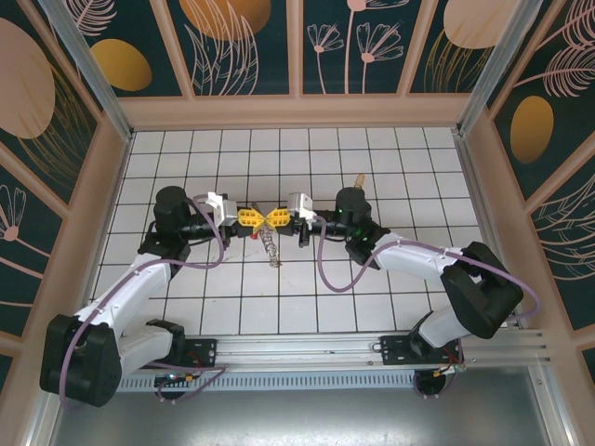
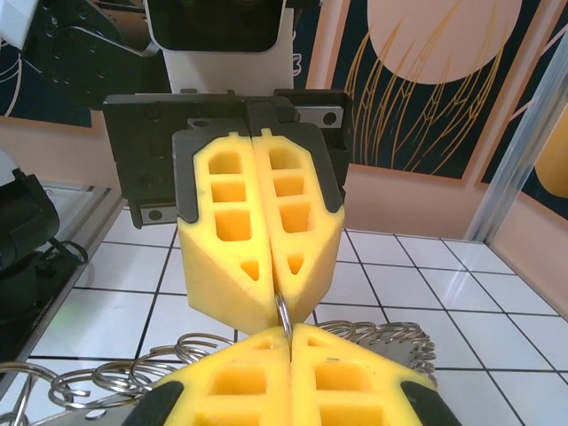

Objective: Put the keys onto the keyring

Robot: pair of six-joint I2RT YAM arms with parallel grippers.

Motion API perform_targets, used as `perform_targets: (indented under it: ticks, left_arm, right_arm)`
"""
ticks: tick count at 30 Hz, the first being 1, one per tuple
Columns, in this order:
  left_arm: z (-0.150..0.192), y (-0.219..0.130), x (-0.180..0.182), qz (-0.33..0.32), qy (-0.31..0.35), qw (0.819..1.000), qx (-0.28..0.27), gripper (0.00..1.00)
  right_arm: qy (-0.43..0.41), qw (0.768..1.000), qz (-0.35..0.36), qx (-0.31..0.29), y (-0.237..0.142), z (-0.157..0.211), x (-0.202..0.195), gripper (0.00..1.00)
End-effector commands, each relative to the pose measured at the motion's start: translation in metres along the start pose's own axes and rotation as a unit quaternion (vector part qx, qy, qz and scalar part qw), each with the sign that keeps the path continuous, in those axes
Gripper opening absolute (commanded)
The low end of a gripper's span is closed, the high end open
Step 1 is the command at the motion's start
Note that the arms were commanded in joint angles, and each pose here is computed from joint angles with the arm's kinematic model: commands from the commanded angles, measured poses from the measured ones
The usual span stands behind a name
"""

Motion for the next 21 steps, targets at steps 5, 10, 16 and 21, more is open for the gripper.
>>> perform_targets:
  ticks: [5,10,16,21]
  left_arm:
    - [0.003,-0.001,0.012,-0.023,0.022,0.998,0.055,0.0]
    - [0.014,-0.005,0.012,-0.022,0.038,0.993,0.112,0.0]
    - [0.021,-0.006,0.009,-0.014,0.042,0.99,0.131,0.0]
    - [0.022,-0.006,0.006,-0.005,0.041,0.991,0.129,0.0]
  right_arm:
    - [-0.049,0.996,-0.009,0.079,0.001,0.023,-0.001,0.2]
    - [-0.079,0.98,-0.016,0.18,-0.006,0.047,-0.005,0.3]
    - [-0.08,0.979,-0.022,0.188,-0.003,0.043,-0.009,0.3]
    - [-0.081,0.981,-0.018,0.177,0.001,0.038,-0.012,0.3]
Point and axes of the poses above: each hand's point on the last joint's axis, 136 mm out from that joint toward the fingers, its own y axis out along the fingers, its own x axis along the line the jaws close on, z = x × y, the point moved 2 cm from there along -y, back along the fingers, and after that the axes turned 10 degrees about y, right-handed, at the moved point
